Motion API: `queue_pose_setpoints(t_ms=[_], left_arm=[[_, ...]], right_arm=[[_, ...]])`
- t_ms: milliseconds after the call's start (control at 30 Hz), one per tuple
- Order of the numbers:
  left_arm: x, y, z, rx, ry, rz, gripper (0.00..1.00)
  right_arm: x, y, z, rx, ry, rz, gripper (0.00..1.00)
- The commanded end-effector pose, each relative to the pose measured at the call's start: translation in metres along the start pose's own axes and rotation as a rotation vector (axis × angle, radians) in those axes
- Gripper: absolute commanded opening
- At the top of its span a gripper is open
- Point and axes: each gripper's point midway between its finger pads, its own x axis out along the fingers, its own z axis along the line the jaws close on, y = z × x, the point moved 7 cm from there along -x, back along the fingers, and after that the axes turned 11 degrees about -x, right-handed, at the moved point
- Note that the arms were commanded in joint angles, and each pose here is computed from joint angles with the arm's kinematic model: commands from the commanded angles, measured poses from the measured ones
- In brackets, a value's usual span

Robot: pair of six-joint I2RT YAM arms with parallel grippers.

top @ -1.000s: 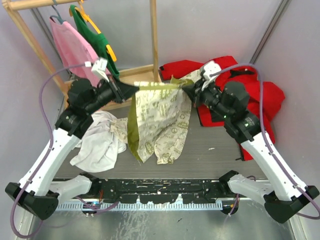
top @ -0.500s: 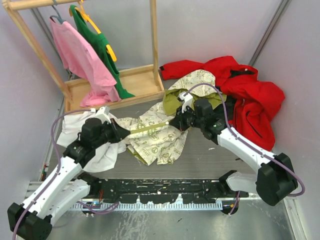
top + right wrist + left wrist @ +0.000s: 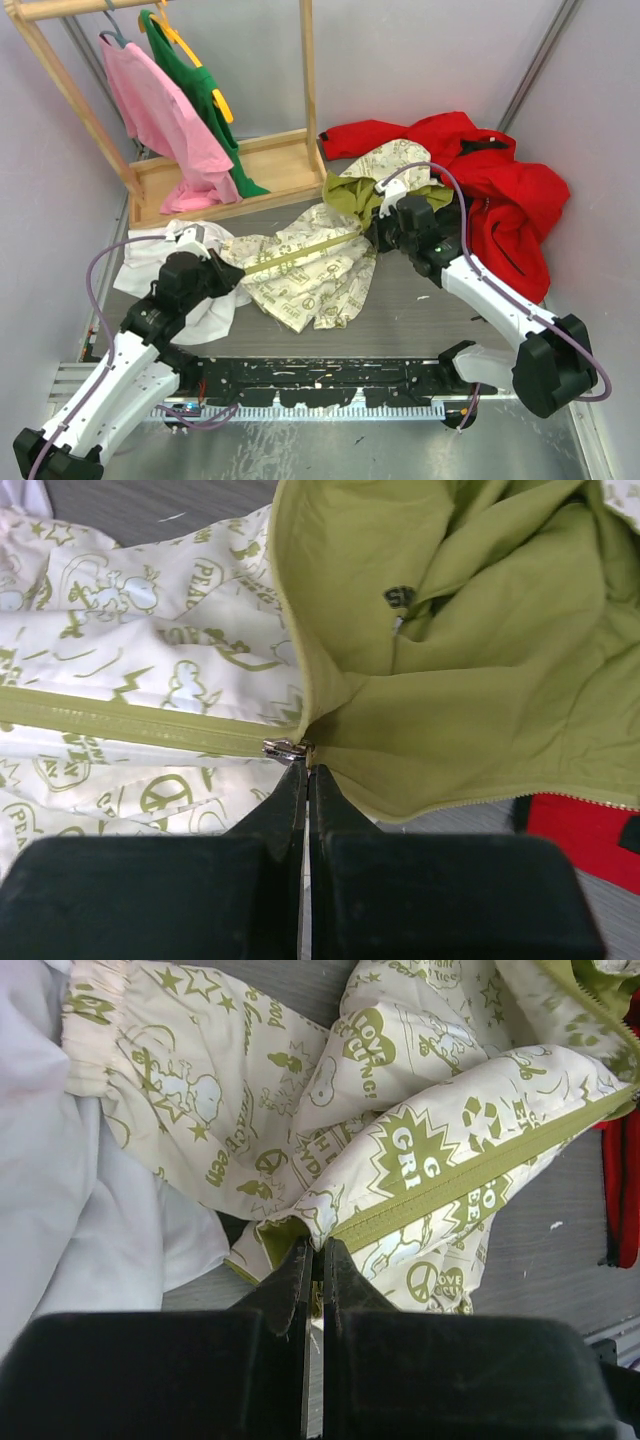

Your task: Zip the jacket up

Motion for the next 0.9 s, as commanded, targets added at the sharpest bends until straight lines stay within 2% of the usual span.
queue_pose_setpoints(t_ms=[0, 100, 200, 233, 400, 533, 667, 733, 867], left_arm=[[-0.006, -0.012, 0.014, 0.043, -0.121, -0.089, 0.0], [-0.005, -0.012, 0.014, 0.051, -0.135, -0.077, 0.0], [-0.006, -0.013, 0.006, 0.053, -0.079, -0.074, 0.0], [-0.007, -0.015, 0.003, 0.055, -0.057, -0.077, 0.03], [-0.018, -0.027, -0.018, 0.082, 0.039, -0.1, 0.31], [-0.022, -0.032, -0.045, 0.099, 0.167, -0.05, 0.47], [-0.019, -0.035, -0.082, 0.094, 0.375, 0.015, 0.51], [-0.012, -0.033, -0.097, 0.12, 0.445, 0.056, 0.61], [0.012, -0.019, -0.127, 0.257, 0.505, 0.095, 0.62]], right_arm=[[-0.021, -0.033, -0.03, -0.006, 0.2, -0.096, 0.01], [-0.02, -0.036, -0.021, 0.002, 0.122, -0.107, 0.01], [-0.02, -0.039, -0.011, 0.001, 0.047, -0.124, 0.01], [-0.021, -0.041, -0.007, -0.003, 0.024, -0.132, 0.01], [-0.03, -0.053, 0.013, -0.027, -0.072, -0.181, 0.01], [-0.033, -0.061, 0.029, -0.053, -0.13, -0.189, 0.01], [-0.031, -0.066, 0.048, -0.078, -0.183, -0.197, 0.01], [-0.03, -0.068, 0.057, -0.09, -0.211, -0.202, 0.0], [-0.029, -0.072, 0.07, -0.109, -0.252, -0.209, 0.01]])
